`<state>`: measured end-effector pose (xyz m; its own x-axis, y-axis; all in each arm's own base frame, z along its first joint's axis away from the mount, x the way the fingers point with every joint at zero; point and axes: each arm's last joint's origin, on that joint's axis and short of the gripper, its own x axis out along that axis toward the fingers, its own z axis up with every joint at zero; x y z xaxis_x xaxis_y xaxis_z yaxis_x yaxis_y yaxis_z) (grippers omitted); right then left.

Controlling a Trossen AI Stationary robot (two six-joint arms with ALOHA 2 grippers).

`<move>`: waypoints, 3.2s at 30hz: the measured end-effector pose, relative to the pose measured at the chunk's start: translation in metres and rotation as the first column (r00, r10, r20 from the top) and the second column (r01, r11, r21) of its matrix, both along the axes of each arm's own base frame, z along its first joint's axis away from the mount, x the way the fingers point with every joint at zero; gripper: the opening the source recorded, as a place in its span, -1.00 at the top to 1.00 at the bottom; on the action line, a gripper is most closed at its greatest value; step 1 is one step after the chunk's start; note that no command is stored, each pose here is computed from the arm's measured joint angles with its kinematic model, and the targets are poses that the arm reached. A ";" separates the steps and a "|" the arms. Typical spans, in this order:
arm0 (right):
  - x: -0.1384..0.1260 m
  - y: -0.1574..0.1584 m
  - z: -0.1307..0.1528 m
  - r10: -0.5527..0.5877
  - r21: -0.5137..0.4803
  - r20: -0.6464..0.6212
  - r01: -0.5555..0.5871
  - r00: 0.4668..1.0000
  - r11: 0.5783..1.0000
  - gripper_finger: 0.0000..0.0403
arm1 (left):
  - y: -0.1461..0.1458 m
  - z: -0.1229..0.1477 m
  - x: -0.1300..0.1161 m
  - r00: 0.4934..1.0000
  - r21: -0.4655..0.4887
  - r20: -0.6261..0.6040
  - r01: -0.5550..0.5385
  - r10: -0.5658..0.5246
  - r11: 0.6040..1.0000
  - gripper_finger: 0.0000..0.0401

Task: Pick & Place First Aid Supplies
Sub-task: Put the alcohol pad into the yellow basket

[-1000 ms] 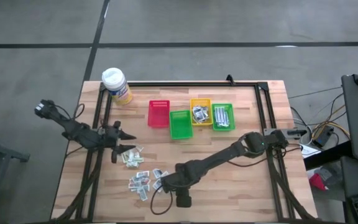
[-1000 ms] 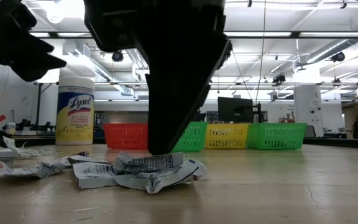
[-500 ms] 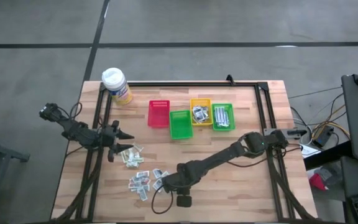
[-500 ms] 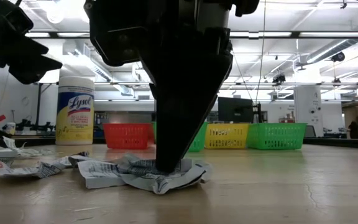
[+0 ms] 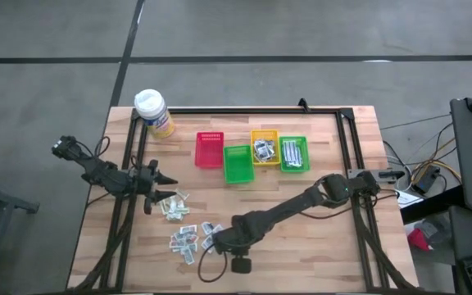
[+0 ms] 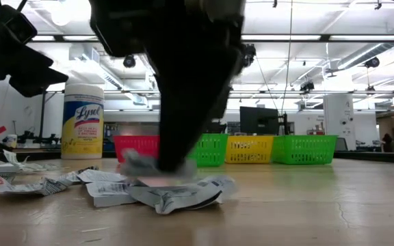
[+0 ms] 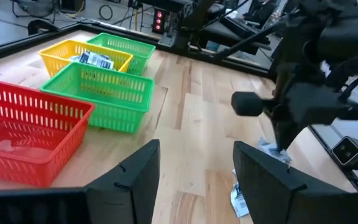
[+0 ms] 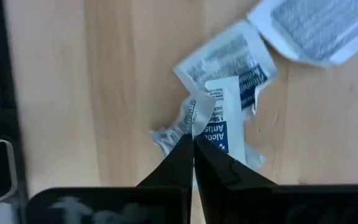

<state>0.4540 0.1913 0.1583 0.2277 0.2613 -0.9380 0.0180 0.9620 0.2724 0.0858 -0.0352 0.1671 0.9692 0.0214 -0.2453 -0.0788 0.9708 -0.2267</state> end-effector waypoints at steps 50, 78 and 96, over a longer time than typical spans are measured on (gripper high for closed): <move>-0.045 -0.181 0.189 0.052 -0.527 0.008 -0.040 0.999 0.849 0.96 | 0.000 -0.003 0.000 1.000 0.012 -0.021 -0.012 0.012 1.000 0.02; -0.067 -0.343 0.125 0.027 -0.409 -0.197 -0.108 0.980 0.906 0.96 | 0.000 -0.004 0.000 1.000 0.012 -0.021 -0.013 0.013 1.000 0.02; -0.083 -0.373 0.039 -0.027 -0.328 -0.204 -0.042 0.979 0.944 0.96 | 0.001 -0.003 0.000 0.999 0.022 -0.015 -0.045 0.046 0.999 0.02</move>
<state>0.3708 -0.1817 0.1971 0.0225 -0.0685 -0.9974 0.0318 0.9972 -0.0678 0.0856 -0.0338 0.1637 0.9631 0.0710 -0.2595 -0.1265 0.9707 -0.2041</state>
